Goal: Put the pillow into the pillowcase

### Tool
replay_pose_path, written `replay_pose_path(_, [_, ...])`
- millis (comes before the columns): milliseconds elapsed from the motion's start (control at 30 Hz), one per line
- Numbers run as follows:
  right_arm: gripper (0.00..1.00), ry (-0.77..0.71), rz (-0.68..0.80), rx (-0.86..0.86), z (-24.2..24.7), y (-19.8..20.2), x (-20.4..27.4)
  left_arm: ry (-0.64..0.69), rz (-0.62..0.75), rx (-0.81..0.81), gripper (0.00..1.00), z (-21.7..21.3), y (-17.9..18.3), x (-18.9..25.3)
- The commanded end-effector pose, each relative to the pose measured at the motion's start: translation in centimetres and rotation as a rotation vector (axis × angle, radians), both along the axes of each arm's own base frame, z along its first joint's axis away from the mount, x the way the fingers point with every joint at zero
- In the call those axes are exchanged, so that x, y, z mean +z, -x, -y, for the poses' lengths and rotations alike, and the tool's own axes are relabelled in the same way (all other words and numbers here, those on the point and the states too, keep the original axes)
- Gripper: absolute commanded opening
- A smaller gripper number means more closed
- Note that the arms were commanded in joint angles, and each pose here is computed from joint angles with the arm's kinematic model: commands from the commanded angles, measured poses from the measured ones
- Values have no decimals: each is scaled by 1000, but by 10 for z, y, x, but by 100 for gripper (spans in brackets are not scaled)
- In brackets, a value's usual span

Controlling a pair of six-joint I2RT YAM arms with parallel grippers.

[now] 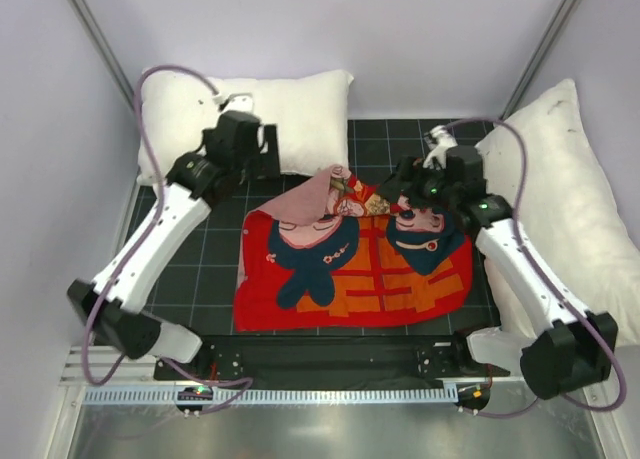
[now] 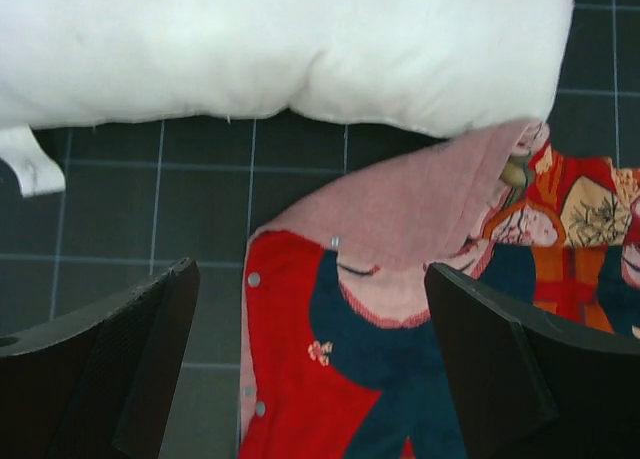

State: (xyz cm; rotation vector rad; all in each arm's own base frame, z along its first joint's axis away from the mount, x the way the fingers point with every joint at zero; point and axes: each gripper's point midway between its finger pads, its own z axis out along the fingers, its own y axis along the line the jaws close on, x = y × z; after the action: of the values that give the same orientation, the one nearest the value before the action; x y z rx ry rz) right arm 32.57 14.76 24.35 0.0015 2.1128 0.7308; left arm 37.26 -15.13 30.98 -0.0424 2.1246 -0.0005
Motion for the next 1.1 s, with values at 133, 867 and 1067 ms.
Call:
replay_pose_path(133, [86,-67,-64,135,-81,-8,-52,391,-112,-3,99,-19,35,-74])
replay_pose_path(867, [86,-223,9,40,-148,-132,-81,522,-18,179,100,0,-89,-131])
replay_pose_path(1067, [86,-227,98,-21,-126,-135,-71,525,19,316,100,-3,-138,-156])
